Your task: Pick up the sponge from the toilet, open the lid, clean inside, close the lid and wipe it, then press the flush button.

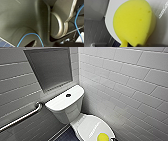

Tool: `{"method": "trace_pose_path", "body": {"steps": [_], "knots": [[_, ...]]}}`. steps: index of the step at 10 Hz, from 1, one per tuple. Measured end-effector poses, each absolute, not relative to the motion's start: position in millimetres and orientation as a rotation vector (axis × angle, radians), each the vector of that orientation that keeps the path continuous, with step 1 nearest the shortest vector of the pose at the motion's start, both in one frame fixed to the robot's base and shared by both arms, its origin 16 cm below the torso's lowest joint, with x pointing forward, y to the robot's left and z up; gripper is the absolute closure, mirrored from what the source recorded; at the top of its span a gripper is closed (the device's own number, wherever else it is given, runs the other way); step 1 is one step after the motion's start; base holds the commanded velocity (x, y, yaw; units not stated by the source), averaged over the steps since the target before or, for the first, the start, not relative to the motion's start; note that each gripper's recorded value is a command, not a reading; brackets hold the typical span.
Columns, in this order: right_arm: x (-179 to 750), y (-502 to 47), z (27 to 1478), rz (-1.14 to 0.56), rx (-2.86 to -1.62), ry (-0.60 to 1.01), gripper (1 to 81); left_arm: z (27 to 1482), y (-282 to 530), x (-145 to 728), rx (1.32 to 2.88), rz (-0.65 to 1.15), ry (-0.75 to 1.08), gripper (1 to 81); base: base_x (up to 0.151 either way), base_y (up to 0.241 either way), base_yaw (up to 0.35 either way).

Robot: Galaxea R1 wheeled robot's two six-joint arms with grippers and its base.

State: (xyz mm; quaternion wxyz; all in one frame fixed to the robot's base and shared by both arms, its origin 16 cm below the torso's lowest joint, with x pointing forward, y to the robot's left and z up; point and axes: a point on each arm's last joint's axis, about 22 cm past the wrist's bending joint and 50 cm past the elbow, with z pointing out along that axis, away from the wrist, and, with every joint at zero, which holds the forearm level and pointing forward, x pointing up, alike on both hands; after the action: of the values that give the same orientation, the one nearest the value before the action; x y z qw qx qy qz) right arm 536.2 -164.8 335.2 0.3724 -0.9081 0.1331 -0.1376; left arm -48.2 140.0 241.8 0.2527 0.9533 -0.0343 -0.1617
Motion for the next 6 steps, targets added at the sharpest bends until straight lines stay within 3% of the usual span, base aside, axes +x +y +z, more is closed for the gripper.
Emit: {"method": "trace_pose_path", "body": {"steps": [3, 6], "knots": [[544.4, -187.4, 399.1, -0.385, -2.258, 0.29, 81.1, 246.1, 133.3, -24.3, 2.55, -0.395, -0.082, 1.0, 0.0, 0.0, 0.0], [494.1, -277.1, 413.0, -0.357, -2.346, 0.361, 81.1, 269.7, 127.3, 16.5, 2.456, -0.329, -0.062, 1.0, 0.0, 0.0, 0.0]]}}
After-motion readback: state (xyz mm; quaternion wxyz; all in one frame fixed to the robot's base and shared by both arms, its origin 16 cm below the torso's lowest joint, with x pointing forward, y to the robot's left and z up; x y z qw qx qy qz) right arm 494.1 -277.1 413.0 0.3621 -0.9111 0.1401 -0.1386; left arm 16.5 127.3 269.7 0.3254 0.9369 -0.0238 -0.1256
